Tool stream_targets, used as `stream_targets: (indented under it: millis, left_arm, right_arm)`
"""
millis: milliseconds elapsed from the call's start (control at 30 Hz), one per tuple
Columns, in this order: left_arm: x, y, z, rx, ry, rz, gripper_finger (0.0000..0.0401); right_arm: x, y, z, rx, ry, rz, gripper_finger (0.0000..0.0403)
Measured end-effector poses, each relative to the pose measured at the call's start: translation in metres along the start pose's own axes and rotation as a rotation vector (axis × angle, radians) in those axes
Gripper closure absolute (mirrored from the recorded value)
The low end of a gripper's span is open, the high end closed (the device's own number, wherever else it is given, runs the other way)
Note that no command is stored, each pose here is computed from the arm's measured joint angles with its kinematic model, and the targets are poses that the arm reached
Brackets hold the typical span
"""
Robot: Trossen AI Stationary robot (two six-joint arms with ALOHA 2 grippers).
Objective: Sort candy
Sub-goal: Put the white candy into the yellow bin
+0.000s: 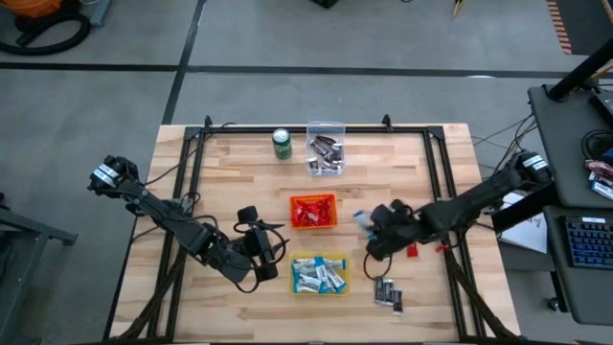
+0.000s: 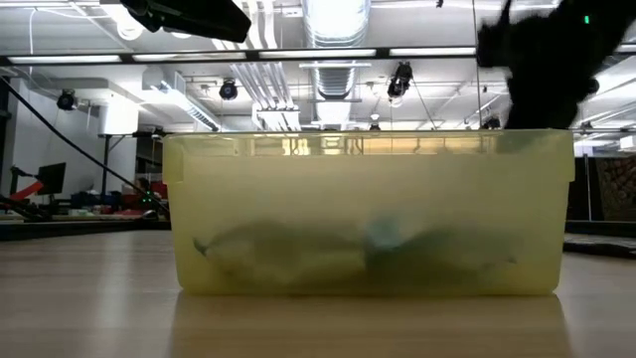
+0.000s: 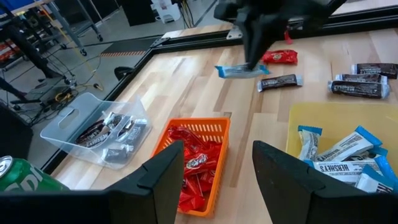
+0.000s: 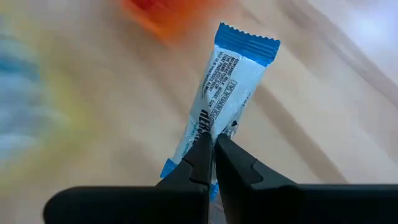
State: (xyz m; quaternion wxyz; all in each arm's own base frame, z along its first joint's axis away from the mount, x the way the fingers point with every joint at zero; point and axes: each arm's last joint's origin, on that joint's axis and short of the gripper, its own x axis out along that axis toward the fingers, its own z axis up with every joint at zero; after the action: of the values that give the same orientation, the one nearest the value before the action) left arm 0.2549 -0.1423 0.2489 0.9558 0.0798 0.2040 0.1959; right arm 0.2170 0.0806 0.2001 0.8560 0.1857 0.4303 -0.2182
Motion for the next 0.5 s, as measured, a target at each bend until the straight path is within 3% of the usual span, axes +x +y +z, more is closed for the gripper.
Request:
stream_targets:
  millis: [167,267,367,500]
  left_arm:
    - [0.000,0.000,0.000,-0.002,-0.002,-0.001,0.0227]
    - [0.000,0.000,0.000,-0.006,-0.002,-0.001,0.0227]
    - [0.000,0.000,0.000,-0.011,-0.002,-0.001,0.0227]
    - [0.000,0.000,0.000,-0.011,-0.002,-0.001,0.0227]
  right_arm:
    - [-0.010,0.039,0.020,-0.193,-0.270,0.334,0.0394]
    - [-0.007,0.059,0.020,-0.338,-0.342,0.484,0.0394]
    - [0.006,0.072,0.014,-0.410,-0.345,0.540,0.0394]
    - [0.027,0.078,0.006,-0.440,-0.279,0.500,0.0394]
